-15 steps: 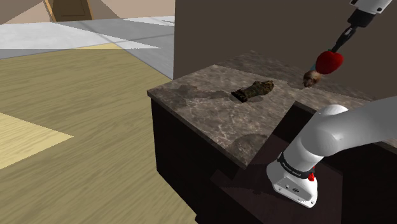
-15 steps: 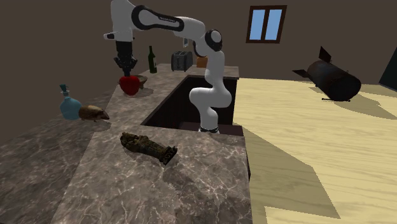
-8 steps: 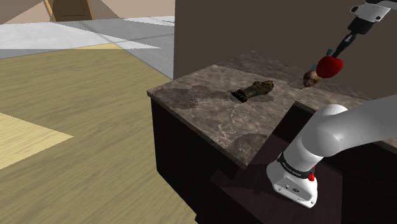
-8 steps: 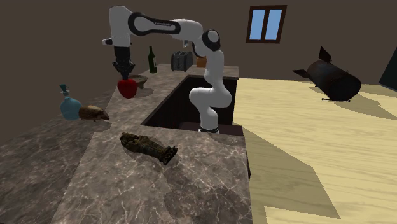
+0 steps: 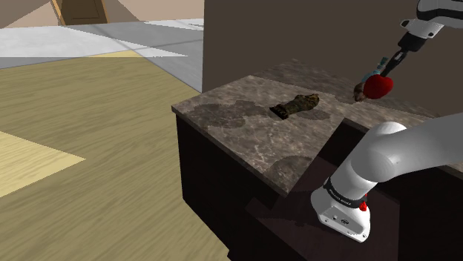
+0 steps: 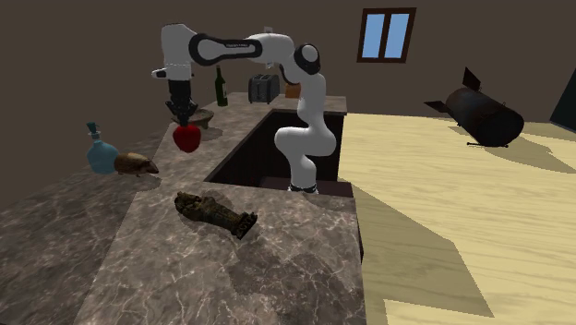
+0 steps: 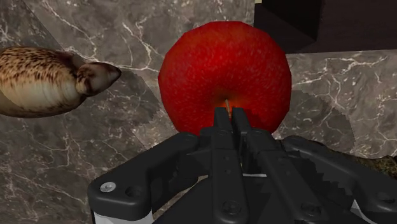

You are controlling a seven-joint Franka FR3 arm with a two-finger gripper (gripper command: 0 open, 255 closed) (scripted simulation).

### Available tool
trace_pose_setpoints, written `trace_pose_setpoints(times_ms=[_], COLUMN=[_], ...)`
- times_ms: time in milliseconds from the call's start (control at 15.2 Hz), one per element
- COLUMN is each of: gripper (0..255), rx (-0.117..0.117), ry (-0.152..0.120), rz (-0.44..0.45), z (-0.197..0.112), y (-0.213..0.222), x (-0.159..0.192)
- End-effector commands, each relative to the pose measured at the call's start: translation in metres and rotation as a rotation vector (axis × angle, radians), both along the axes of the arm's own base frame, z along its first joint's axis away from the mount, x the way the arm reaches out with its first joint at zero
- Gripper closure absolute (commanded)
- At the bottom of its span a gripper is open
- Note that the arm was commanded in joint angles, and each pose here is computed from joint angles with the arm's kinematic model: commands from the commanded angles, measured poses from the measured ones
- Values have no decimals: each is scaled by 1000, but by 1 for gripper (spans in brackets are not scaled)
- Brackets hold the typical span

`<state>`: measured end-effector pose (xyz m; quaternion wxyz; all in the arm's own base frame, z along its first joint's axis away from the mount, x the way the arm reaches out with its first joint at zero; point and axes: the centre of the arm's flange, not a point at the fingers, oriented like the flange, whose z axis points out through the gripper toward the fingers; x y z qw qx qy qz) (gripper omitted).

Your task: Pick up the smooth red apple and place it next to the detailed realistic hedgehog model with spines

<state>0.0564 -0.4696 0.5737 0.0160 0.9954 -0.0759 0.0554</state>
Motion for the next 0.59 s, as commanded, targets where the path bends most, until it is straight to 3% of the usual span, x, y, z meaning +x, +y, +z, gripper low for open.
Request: trace_pose_setpoints(times_ms=[0,528], gripper=[255,255], rx=[0,0], ry=[0,0], rz=[0,0], z=[-10,-52], y=[-1,-1], x=[-1,-1])
